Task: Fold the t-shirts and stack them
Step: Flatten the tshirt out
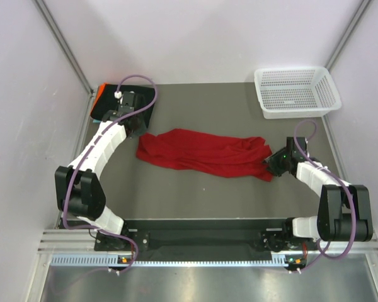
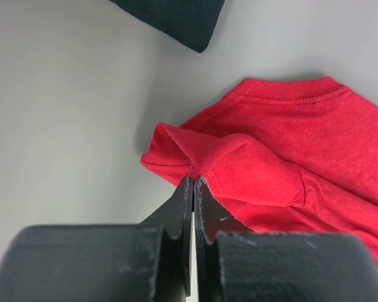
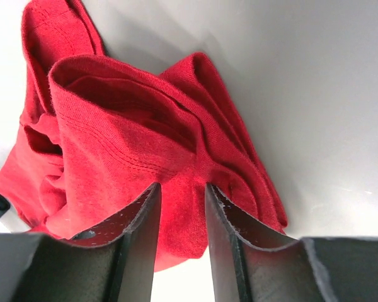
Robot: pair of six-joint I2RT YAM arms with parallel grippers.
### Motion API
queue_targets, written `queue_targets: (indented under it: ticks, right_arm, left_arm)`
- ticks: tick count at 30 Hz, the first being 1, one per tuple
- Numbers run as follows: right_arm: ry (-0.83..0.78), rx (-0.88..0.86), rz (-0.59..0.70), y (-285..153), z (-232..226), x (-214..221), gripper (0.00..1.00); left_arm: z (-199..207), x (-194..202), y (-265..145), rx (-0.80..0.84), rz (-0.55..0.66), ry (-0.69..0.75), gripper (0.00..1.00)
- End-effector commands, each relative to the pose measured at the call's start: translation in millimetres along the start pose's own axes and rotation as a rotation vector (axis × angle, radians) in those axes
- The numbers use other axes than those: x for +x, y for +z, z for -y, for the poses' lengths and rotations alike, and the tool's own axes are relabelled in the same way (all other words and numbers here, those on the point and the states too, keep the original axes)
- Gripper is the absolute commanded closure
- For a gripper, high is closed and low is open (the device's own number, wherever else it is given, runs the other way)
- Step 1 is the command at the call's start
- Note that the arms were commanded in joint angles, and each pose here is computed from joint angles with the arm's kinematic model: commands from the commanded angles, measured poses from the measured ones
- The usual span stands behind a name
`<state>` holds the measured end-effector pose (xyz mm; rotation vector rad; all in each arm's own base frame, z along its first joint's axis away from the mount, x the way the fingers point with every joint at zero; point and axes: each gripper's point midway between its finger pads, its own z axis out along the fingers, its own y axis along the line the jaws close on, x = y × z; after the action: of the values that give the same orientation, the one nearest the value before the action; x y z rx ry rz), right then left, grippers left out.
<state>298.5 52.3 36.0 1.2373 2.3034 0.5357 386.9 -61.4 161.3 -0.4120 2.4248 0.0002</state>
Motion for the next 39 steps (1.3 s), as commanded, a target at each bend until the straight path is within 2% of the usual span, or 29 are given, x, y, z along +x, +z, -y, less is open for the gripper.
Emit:
queue_targets:
  ticks: [1, 7, 13, 22, 33, 39]
  right_arm:
    - [0.008, -0.044, 0.046, -3, -10, -8, 0.64]
    - [0.004, -0.093, 0.1, -13, -22, -18, 0.61]
    - [0.05, -0.133, 0.109, -10, -33, -23, 0.65]
    - [0.125, -0.088, 0.093, 2, -21, -18, 0.66]
    - [0.136, -0.092, 0.131, 15, -14, -22, 0.67]
    - [0.113, -0.076, 0.147, 26, -11, -27, 0.72]
  left_arm:
    - [5, -16, -11, 0.042, 0.067, -0.011, 1.0]
    - [8, -17, -13, 0.061, 0.068, -0.014, 1.0]
    - [8, -17, -14, 0.065, 0.076, -0.018, 1.0]
    - [6, -16, -16, 0.061, 0.076, -0.018, 1.0]
    - [7, -17, -14, 0.06, 0.075, -0.027, 1.0]
    - [8, -19, -14, 0.063, 0.079, -0.032, 1.0]
